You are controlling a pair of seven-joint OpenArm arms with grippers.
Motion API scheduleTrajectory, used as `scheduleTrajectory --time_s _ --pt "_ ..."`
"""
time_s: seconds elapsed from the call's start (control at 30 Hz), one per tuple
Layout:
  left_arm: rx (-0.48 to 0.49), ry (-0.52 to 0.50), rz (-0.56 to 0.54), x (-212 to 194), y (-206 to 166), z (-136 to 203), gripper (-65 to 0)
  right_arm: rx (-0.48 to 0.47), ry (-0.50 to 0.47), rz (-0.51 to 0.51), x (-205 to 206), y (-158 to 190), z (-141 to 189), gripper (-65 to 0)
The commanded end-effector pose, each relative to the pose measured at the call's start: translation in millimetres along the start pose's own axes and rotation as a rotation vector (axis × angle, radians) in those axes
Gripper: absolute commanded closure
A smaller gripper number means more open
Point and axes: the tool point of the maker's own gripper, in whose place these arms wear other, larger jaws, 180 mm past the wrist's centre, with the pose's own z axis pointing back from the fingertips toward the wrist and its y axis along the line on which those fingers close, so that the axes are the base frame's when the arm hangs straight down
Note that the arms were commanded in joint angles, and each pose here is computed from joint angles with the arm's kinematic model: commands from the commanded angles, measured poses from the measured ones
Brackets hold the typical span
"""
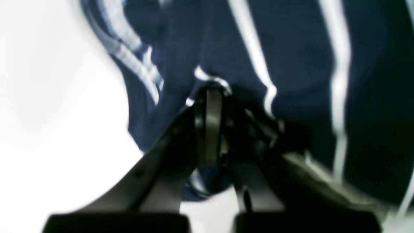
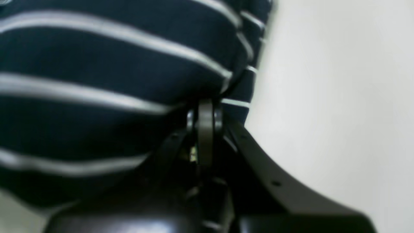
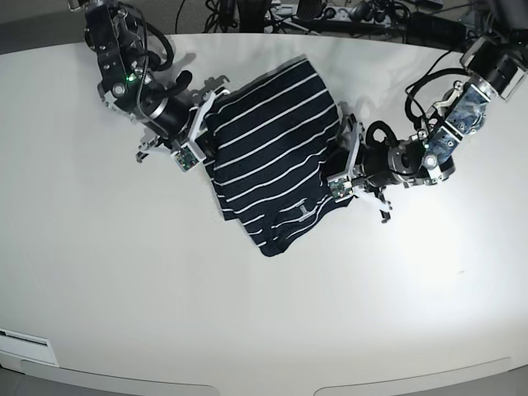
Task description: Fold the T-shirt properly
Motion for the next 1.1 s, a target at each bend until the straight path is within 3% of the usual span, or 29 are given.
scheduleTrajectory --time_s 0.0,0.3,0.47,0.57,0.77,0.83,0.93,1.07 --pt "0.039 -0.033 -0.010 11.6 14.8 5.8 0.0 -0.003 -0.001 0.003 -0.6 4.2 6.7 0.0" --pt "0.216 -0.127 -0.006 54.4 59.8 7.7 0.0 -0.092 0.021 -0.016 -14.0 24.8 27.0 0.0" --pt "0.311 -0.125 -0.003 58.0 80.7 13.6 0.0 -0.198 0.021 -0.007 -10.1 7.7 30.3 0.0" --pt "0.349 -0.101 -0.016 54.2 87.2 15.5 0.0 -0.285 -0.037 -0.027 10.1 -7.6 40.8 0.0" --pt "0.366 -0.066 -0.020 56.0 95.5 21.7 0.0 -0.717 -0.153 -0.093 49.5 -75.1 99.2 0.0" --pt "0.354 -0.056 0.010 57.8 94.0 27.2 0.0 -0.798 -0.152 -0.101 51.4 -83.0 115.9 0.0" --pt "0.280 -0.108 0.095 71.7 86.0 41.2 0.0 -0.815 -0.183 -0.100 58.4 -78.6 130.8 0.0" --pt "0.167 -0.250 0.154 102.7 76.9 72.1 0.0 -0.732 -0.201 -0.106 60.3 -62.7 129.1 0.0"
